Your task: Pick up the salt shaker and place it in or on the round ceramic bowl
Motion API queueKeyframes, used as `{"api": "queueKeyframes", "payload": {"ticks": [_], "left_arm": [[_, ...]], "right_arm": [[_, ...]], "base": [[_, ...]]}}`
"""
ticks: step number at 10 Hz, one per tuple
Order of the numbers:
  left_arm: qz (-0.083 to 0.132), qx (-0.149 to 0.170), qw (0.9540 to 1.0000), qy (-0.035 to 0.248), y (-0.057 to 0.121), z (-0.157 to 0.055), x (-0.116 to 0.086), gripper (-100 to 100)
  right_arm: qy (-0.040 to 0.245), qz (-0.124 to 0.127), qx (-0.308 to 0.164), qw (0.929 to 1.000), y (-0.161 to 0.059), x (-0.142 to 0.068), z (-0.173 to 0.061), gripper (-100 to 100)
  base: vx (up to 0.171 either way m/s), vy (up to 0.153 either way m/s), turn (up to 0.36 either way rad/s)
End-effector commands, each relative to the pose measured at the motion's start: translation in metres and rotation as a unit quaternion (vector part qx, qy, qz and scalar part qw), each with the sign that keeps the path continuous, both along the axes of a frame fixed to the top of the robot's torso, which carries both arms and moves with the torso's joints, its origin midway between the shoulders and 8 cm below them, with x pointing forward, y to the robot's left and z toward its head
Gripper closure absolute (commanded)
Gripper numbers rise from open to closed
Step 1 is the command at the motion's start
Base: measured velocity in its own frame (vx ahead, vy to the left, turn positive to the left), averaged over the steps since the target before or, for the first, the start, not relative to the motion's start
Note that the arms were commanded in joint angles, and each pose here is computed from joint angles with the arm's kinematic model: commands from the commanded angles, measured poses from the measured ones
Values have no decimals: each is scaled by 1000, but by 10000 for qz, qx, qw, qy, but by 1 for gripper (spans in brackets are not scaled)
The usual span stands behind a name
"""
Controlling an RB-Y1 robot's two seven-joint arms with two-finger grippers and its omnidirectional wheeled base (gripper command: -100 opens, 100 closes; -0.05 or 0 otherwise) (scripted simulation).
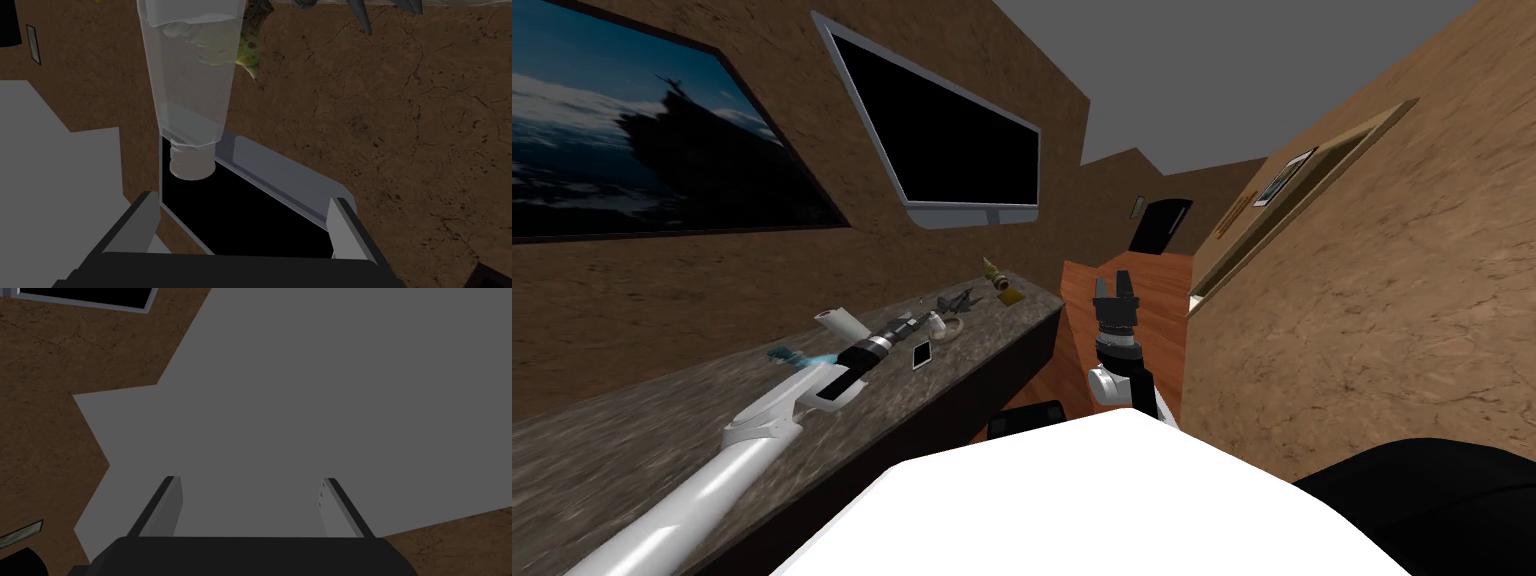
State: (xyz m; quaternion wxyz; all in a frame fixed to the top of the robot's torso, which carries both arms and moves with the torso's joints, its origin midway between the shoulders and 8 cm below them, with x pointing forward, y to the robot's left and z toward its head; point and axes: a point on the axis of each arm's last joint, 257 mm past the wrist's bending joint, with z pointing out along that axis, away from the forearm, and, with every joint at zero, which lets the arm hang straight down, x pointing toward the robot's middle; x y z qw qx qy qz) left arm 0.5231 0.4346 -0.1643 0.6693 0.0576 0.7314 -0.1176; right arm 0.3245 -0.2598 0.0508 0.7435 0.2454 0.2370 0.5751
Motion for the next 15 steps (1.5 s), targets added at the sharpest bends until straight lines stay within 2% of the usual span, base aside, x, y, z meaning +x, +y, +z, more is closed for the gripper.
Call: {"api": "queueKeyframes", "payload": {"ticks": [1, 2, 3, 4, 5, 6, 7, 8, 9, 11, 12, 13, 14, 15], "left_arm": [[-135, -11, 9999, -15, 2, 4, -5, -100], [-196, -19, 9998, -25, -1, 5, -5, -100], [-185, -5, 9998, -14, 14, 9, -10, -100], [-313, -21, 9995, -34, 8, 11, -12, -100], [-250, -2, 9997, -18, 26, 16, -15, -100], [-410, -21, 9991, -42, 18, 17, -18, -100], [-360, -5, 9993, -32, 35, 23, -22, -100], [-522, -24, 9986, -55, 27, 24, -25, -100], [-477, -9, 9989, -50, 43, 31, -29, -100], [-666, -31, 9977, -75, 33, 33, -33, -100], [-661, -20, 9978, -79, 47, 40, -38, -100], [-787, -34, 9969, -95, 41, 41, -41, -100], [-731, -18, 9973, -96, 57, 49, -45, -100], [-857, -32, 9963, -111, 51, 50, -48, -100]], "right_arm": [[0, 0, 0, 10000, 0, 0, 0, 0], [-1, 1, 0, 10000, 0, 0, 0, 0], [-1, 1, 0, 10000, 0, 0, 0, 0], [0, 0, 0, 10000, 0, 0, 0, 0], [-1, 0, 0, 10000, 0, 0, 0, 0], [0, 0, 0, 10000, 0, 0, 0, 0], [-1, 1, 0, 10000, 0, 0, 0, 0], [0, 0, 0, 10000, 0, 0, 0, 0], [-1, 1, 0, 10000, 0, 0, 0, 0], [-1, 1, 0, 10000, 0, 0, 0, 0], [-1, 1, 0, 10000, 0, 0, 0, 0], [0, 0, 0, 10000, 0, 0, 0, 0], [-1, 1, 0, 10000, 0, 0, 0, 0], [0, 0, 0, 10000, 0, 0, 0, 0]], "base": [[65, -100, 85], [28, -54, -36], [57, -80, 129], [56, -74, 165], [62, -82, 189], [55, -86, 101], [66, -86, 211], [51, -78, 119], [71, -135, 80], [45, -84, 57], [44, -56, 163], [43, -61, 142], [56, -76, 191], [47, -96, 76]]}}
